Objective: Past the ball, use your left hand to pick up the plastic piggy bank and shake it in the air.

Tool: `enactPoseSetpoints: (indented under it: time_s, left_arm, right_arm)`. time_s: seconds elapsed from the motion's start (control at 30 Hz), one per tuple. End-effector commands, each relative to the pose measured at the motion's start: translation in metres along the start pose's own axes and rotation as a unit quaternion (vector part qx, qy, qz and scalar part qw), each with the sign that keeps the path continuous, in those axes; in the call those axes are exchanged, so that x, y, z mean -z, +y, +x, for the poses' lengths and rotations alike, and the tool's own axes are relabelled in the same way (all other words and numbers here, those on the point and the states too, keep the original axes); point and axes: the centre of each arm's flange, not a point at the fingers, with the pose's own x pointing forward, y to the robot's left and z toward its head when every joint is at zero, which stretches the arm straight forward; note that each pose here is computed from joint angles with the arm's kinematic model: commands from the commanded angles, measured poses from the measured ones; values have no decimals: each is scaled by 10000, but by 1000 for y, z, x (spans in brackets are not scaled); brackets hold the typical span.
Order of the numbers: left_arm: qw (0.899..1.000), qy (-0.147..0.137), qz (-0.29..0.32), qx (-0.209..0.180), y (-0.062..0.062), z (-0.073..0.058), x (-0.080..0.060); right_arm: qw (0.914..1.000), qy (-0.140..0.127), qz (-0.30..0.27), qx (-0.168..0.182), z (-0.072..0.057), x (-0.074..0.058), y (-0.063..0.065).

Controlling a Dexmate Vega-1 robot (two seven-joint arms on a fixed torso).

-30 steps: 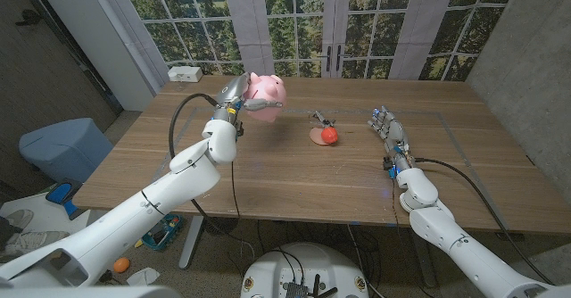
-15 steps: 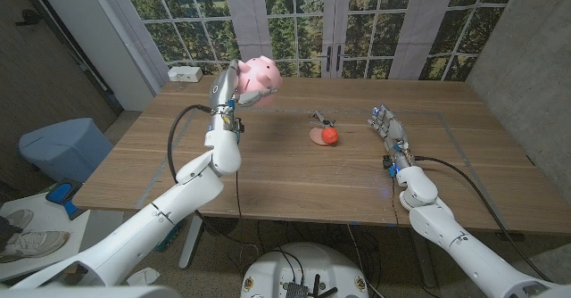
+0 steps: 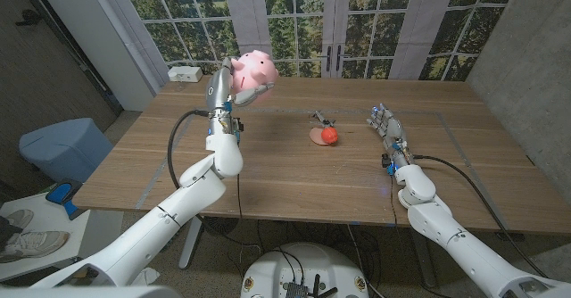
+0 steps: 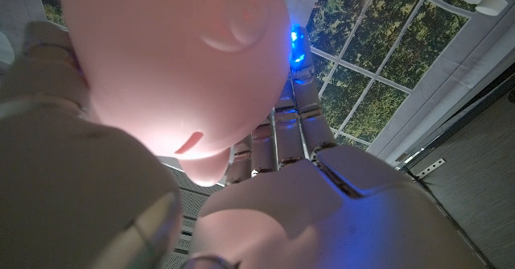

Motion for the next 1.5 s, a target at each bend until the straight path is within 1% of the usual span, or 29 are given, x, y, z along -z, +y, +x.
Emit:
enactPoseSetpoints:
  time_s: [0.03, 0.07, 0.1, 0.17, 0.2, 0.23, 0.27, 0.33, 0.37, 0.4, 0.43, 0.47, 0.5, 0.53, 0.63, 0.67, 0.73, 0.77, 0.8, 0.87, 0.9, 0.93, 1.37, 1.43, 1.47, 1.5]
  left_arm:
    - [9990, 190, 206, 346, -3, 8, 4]
    - [9978, 244, 305, 527, -3, 10, 3]
    - [9977, 254, 313, 540, -3, 10, 3]
    - [9953, 335, 444, 789, -4, 14, 3]
    - [9921, 388, 566, 1046, -4, 17, 2]
    - [9918, 401, 577, 1063, -4, 17, 2]
    - [9901, 434, 627, 1183, -5, 19, 2]
    - [9847, 510, 760, 1485, -6, 23, 1]
    - [9797, 545, 844, 1734, -8, 26, 0]
    - [9793, 554, 852, 1750, -8, 26, 0]
    - [9765, 587, 898, 1870, -8, 27, 0]
    - [9712, 621, 979, 2081, -9, 30, 0]
    - [9689, 653, 1002, 2167, -10, 31, 0]
    - [9687, 657, 1005, 2173, -10, 31, 0]
    - [9585, 743, 1147, 2502, -12, 35, -1]
    - [9582, 749, 1153, 2510, -12, 35, -1]
    - [9534, 795, 1205, 2649, -13, 36, -1]
    - [9470, 854, 1286, 2817, -14, 38, -2]
    - [9465, 863, 1295, 2828, -14, 38, -2]
    - [9408, 902, 1354, 2973, -15, 39, -2]
    - [9359, 948, 1408, 3087, -16, 39, -2]
    - [9346, 967, 1421, 3115, -16, 40, -2]
    - [9254, 1066, 1501, 3313, -18, 39, -3]
    - [9231, 1084, 1516, 3364, -18, 38, -3]
    - [9202, 1104, 1533, 3429, -19, 38, -3]
    - [9199, 1107, 1536, 3433, -19, 38, -3]
  right_arm:
    - [10000, 28, -14, -14, 7, 1, 3]
    - [10000, 31, -24, -22, 7, 1, 3]
    - [10000, 31, -24, -23, 8, 1, 3]
    - [10000, 31, -7, -7, 8, 1, 4]
    - [10000, 23, -23, -22, 9, 1, 4]
    - [10000, 21, -24, -22, 9, 1, 4]
    - [10000, 17, -23, -23, 9, 1, 5]
    - [10000, 11, -34, -39, 10, 1, 5]
    - [10000, 18, -8, -6, 10, 1, 5]
    - [10000, 19, -7, -4, 10, 1, 5]
    - [10000, 14, -13, -19, 10, 1, 5]
    - [10000, 16, -2, -2, 10, 1, 6]
    - [10000, 15, -22, -15, 10, 1, 6]
    - [10000, 14, -23, -15, 10, 1, 6]
    - [10000, 7, -5, -8, 9, 1, 6]
    - [10000, 6, -6, -9, 9, 1, 6]
    - [10000, 8, 8, 5, 9, 1, 6]
    - [10000, 6, 13, 6, 9, 1, 7]
    - [10000, 6, 14, 6, 9, 1, 7]
    - [10000, -2, 0, -9, 9, 1, 7]
    - [10000, -8, -11, -19, 8, 1, 7]
    - [10000, -6, 8, -5, 8, 1, 6]
    - [10000, -20, -5, -18, 4, 0, 5]
    - [10000, -20, -6, -18, 3, 0, 5]
    - [10000, -22, -7, -25, 3, 0, 5]
    - [10000, -22, -7, -25, 3, 0, 5]
